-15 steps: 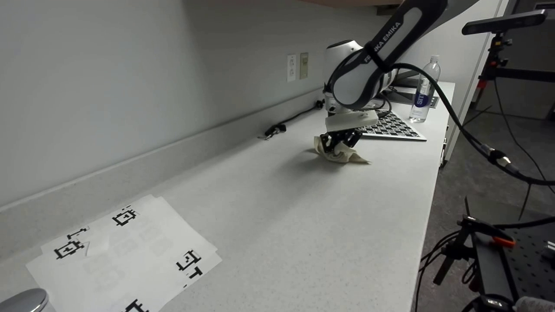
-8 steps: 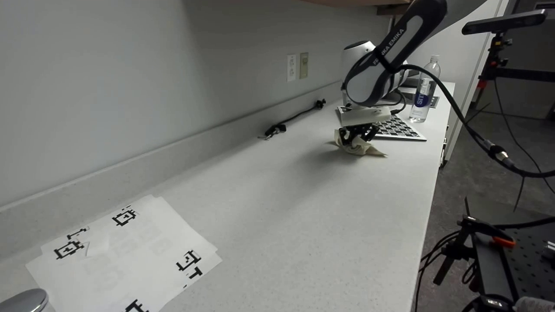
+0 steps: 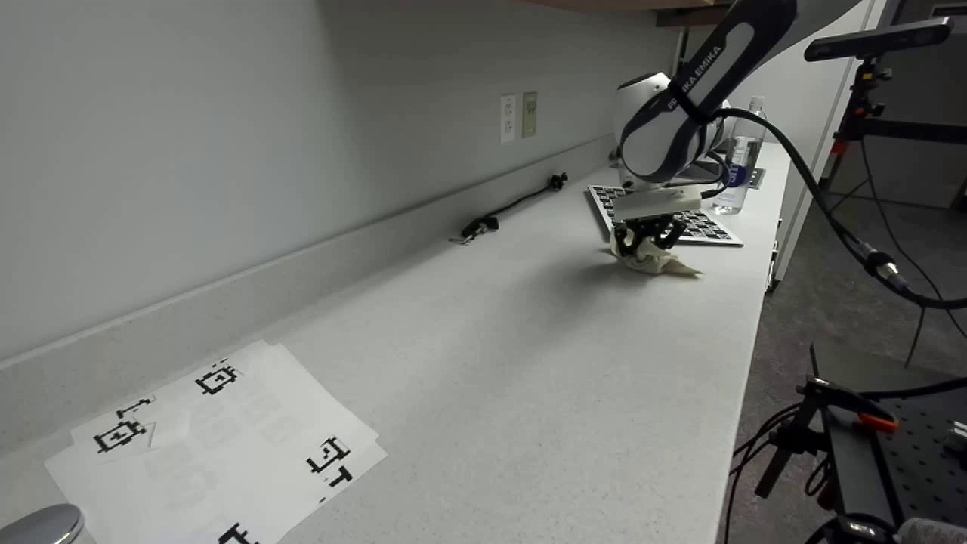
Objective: Wipe the countertop with the towel
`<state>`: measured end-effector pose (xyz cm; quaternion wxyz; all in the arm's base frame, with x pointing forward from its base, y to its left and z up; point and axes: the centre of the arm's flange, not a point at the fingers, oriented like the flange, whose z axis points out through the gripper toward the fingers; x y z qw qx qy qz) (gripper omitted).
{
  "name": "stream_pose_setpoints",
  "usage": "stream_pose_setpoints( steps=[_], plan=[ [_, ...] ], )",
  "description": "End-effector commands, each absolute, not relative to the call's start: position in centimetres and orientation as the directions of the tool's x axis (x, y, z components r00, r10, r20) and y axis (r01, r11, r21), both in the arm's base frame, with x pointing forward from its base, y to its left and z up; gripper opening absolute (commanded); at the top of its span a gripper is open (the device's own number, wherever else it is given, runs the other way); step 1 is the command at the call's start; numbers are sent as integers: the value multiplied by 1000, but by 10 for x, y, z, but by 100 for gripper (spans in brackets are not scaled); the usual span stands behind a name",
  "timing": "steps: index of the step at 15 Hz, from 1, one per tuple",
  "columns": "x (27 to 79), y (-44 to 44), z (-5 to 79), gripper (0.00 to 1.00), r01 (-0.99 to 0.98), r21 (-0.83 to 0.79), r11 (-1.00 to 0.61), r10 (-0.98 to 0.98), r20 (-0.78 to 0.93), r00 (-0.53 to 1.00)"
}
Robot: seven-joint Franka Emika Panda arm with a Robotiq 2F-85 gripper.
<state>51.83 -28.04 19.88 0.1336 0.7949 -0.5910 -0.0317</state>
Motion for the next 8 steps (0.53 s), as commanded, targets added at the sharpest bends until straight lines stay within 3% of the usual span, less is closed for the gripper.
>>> stream_pose_setpoints(
  steps=[1, 8],
  plan=[
    [507, -245, 207, 3, -913, 260, -315, -942, 32, 335],
    [549, -174, 202, 3, -837, 247, -488, -864, -4, 503]
  ],
)
